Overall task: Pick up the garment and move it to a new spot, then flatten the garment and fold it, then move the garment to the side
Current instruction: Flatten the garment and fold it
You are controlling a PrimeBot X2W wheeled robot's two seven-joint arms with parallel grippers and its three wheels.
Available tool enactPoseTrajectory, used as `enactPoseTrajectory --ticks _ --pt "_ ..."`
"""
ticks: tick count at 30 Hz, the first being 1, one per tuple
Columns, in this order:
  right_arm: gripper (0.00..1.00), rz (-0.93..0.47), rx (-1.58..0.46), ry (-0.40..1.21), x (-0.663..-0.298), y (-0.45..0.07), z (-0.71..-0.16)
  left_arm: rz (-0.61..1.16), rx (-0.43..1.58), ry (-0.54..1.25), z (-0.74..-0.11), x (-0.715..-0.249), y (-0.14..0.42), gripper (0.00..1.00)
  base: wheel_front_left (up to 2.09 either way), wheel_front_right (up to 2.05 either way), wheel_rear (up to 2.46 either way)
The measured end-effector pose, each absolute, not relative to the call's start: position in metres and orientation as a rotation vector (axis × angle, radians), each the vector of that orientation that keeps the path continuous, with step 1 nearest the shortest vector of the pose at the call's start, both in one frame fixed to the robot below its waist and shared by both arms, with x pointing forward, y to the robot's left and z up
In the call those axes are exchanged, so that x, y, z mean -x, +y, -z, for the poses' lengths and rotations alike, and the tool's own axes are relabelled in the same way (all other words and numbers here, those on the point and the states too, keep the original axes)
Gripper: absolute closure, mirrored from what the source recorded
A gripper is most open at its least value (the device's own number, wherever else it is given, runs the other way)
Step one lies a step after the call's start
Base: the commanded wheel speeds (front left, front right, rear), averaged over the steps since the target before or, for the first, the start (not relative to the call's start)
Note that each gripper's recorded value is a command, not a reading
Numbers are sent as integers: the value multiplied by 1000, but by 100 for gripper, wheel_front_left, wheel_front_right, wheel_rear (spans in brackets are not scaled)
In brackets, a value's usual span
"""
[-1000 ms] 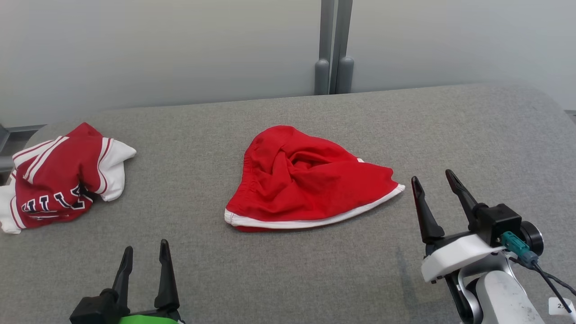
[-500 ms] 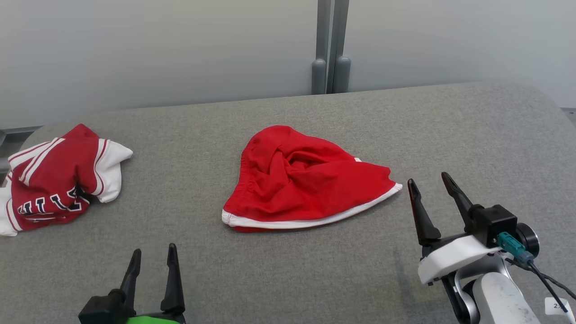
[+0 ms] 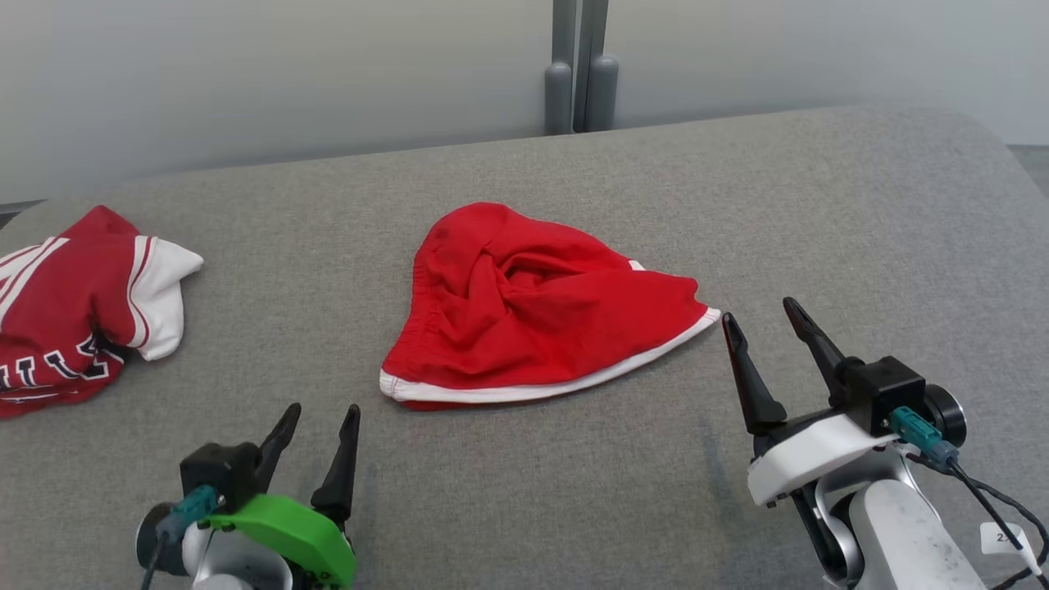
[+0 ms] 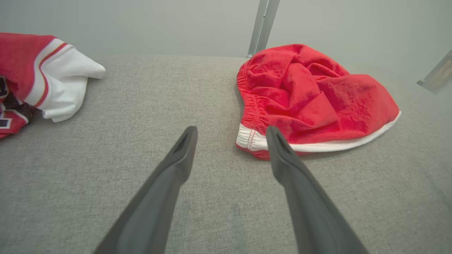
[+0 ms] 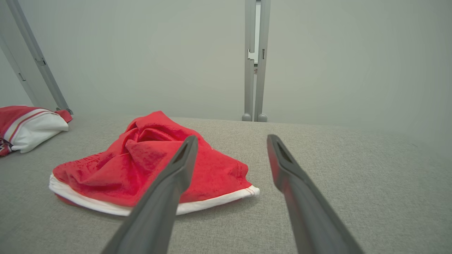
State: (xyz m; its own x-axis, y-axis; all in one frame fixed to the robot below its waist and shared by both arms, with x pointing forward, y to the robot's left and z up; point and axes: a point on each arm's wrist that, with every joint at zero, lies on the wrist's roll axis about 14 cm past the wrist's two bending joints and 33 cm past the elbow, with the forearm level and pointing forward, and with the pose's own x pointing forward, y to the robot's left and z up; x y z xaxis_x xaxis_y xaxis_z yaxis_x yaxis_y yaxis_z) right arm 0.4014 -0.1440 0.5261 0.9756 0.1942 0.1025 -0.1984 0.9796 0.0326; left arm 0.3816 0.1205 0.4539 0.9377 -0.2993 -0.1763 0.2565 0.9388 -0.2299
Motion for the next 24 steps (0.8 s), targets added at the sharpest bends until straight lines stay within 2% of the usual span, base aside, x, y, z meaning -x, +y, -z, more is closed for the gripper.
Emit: enactPoseTrajectory --ticks 12,24 --pt "0 -140 -27 -64 -409 -168 -512 399 205 364 -419 -415 98 0 0 0 0" --pt "0 -78 -10 -41 -406 -192 -503 515 251 453 -399 -420 70 0 0 0 0"
